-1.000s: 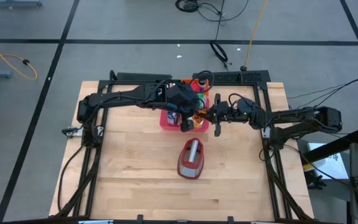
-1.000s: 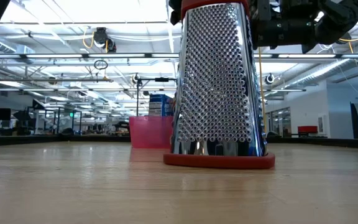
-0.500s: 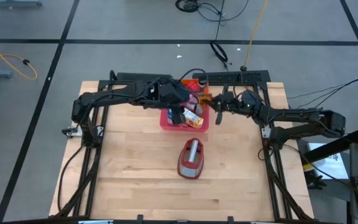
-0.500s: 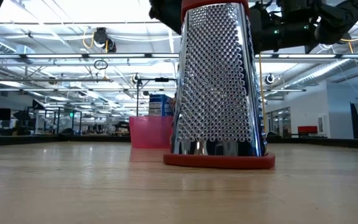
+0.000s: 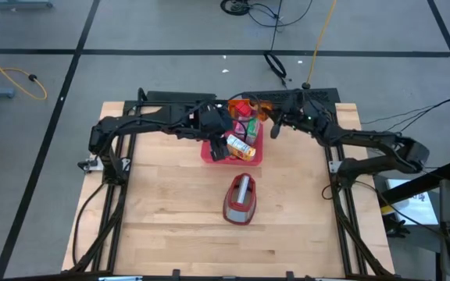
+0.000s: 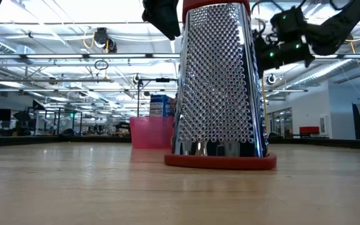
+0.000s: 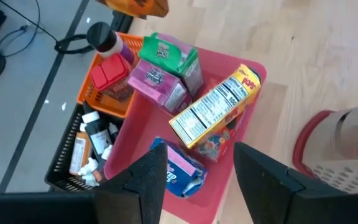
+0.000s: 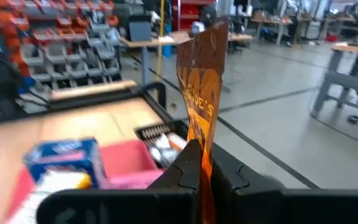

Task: Pick & Place Kitchen Items
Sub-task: Put the orange seasoning pack into orange basket

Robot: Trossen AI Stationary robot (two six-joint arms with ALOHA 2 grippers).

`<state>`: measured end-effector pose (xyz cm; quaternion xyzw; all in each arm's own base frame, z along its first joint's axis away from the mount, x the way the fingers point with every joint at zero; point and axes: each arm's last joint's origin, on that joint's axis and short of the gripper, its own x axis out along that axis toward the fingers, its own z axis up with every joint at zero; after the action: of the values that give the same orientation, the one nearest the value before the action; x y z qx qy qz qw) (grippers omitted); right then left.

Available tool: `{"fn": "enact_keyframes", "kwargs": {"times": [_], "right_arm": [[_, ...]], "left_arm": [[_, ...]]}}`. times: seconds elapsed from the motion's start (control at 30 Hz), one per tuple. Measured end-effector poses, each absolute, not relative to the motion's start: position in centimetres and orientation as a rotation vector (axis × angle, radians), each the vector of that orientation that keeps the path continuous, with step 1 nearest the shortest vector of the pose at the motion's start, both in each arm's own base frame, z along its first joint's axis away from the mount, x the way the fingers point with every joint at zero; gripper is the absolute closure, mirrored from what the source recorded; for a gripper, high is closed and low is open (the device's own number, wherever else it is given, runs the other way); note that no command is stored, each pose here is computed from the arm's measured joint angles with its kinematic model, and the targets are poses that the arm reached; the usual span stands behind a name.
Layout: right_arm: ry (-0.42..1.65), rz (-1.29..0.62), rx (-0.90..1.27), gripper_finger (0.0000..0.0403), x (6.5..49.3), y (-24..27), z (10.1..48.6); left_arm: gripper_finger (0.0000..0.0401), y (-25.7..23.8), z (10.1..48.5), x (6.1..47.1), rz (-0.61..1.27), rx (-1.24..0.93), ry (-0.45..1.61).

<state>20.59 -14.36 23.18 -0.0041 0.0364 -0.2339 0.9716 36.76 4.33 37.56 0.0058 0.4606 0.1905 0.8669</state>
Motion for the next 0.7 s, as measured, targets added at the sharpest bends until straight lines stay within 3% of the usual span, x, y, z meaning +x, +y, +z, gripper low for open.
{"fn": "enact_keyframes", "kwargs": {"times": [0.33,0.7], "right_arm": [[0.162,-0.527,0.022,0.0403,21.4,-17.1,19.3],[0.093,-0.510,0.026,0.0403,22.9,-18.6,16.5]], "left_arm": [[0.0215,4.4,36.3,37.1,0.397,0.020,0.986],[0.0215,4.4,36.1,37.2,0.396,0.035,0.979]]}}
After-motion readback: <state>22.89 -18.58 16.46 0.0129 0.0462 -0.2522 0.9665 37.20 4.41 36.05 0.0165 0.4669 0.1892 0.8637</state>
